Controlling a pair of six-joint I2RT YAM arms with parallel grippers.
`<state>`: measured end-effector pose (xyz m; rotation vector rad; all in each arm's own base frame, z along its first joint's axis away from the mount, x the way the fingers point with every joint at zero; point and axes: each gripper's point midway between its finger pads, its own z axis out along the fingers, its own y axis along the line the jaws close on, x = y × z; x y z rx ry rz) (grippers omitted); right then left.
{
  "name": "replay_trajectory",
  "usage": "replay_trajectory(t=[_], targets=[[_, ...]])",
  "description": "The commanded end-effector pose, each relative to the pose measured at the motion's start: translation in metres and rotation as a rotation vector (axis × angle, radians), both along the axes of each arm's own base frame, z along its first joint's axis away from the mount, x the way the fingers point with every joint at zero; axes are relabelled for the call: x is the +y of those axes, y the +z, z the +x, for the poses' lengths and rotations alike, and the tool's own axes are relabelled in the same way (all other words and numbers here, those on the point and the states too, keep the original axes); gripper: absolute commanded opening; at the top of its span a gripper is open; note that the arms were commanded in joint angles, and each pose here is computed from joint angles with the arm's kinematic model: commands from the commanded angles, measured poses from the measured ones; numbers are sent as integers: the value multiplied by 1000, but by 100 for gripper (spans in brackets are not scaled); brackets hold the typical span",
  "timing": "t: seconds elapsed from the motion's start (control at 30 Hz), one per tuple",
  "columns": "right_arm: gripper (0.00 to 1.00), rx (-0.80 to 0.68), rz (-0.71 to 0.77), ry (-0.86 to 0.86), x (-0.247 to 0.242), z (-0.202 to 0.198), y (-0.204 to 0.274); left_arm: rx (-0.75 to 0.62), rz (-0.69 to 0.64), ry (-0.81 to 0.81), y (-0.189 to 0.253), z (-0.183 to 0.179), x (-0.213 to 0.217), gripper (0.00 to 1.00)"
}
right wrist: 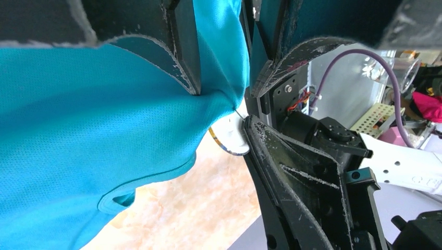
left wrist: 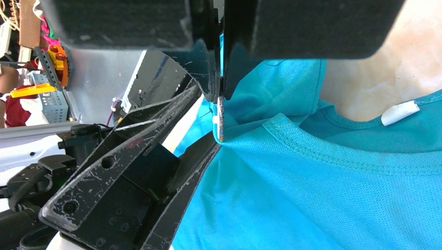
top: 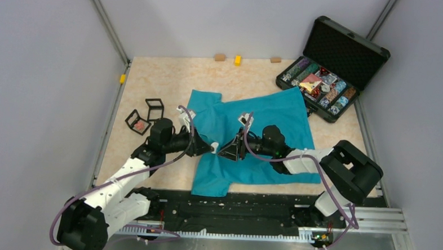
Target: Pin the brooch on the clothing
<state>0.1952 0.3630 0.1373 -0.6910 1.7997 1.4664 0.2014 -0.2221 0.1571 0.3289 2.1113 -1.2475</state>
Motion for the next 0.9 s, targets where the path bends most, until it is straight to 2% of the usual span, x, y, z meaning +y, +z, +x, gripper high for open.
replay_trajectory(t=[0.0, 0.27, 0.57, 0.87], targets=[[42, -42, 75, 13, 2, 6, 19, -51, -49, -42, 13, 0, -6, 0], [43, -38, 69, 7, -1, 11, 18, -52, -67, -67, 16, -4, -8, 0], [40, -17, 64, 6, 0, 16, 18, -48, -68, -87, 15, -7, -11, 0], [40, 0, 131, 49, -3, 13, 29, -39, -69, -119, 14, -13, -16, 0]])
